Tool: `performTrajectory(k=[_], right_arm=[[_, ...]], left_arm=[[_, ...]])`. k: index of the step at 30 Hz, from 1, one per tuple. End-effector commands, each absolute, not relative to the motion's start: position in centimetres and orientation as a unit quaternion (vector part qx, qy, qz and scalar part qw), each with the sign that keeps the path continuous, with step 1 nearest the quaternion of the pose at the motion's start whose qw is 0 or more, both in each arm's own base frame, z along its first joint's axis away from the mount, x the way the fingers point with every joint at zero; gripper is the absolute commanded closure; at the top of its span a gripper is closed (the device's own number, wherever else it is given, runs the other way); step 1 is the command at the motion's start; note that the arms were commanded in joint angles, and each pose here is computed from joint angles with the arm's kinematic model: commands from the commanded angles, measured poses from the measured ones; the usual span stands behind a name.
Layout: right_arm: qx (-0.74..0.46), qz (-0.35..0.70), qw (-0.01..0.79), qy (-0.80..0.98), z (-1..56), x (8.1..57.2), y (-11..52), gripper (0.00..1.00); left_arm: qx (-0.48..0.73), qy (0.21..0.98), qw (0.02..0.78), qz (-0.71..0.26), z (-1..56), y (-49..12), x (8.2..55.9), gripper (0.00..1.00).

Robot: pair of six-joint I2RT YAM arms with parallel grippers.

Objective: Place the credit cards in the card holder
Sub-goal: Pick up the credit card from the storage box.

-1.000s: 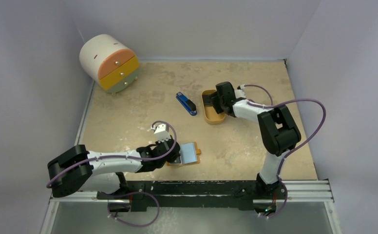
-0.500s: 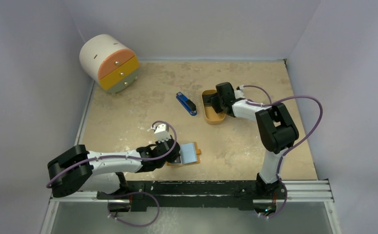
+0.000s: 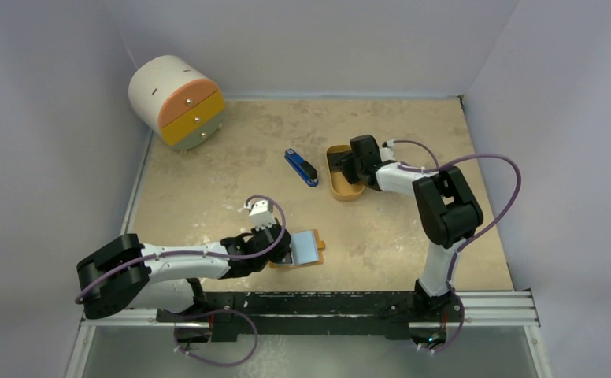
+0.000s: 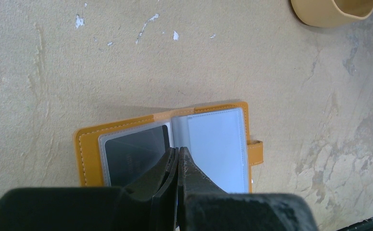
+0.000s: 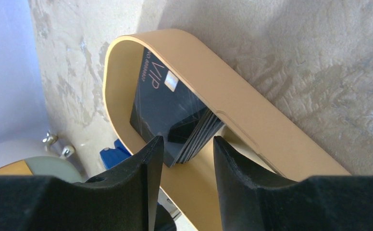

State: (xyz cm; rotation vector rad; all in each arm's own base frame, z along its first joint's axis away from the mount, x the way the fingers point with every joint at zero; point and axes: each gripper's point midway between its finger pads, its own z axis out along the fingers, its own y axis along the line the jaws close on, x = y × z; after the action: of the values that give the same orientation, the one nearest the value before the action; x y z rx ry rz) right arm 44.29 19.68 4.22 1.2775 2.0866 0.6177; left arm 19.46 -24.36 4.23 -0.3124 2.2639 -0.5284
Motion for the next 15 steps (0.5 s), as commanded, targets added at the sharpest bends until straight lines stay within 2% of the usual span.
performTrajectory(k=[1, 8, 15], right_arm=[[0.486, 0.232, 0.306, 0.785, 3.78, 44.21, 19.3, 0.55], [0.486, 0.23, 0.303, 0.787, 3.28, 43.72, 19.19, 0.59], [0.487, 0.232, 0.304, 0.785, 3.47, 43.3, 18.97, 0.69]], left_arm=[[-0.132, 0.88, 0.401, -0.217, 5.09, -24.75, 20.01, 1.0], [-0.133, 0.88, 0.4, -0.217, 5.01, -24.74, 19.98, 1.0], [-0.135, 0.88, 0.399, -0.218, 4.98, -24.71, 19.95, 1.0]])
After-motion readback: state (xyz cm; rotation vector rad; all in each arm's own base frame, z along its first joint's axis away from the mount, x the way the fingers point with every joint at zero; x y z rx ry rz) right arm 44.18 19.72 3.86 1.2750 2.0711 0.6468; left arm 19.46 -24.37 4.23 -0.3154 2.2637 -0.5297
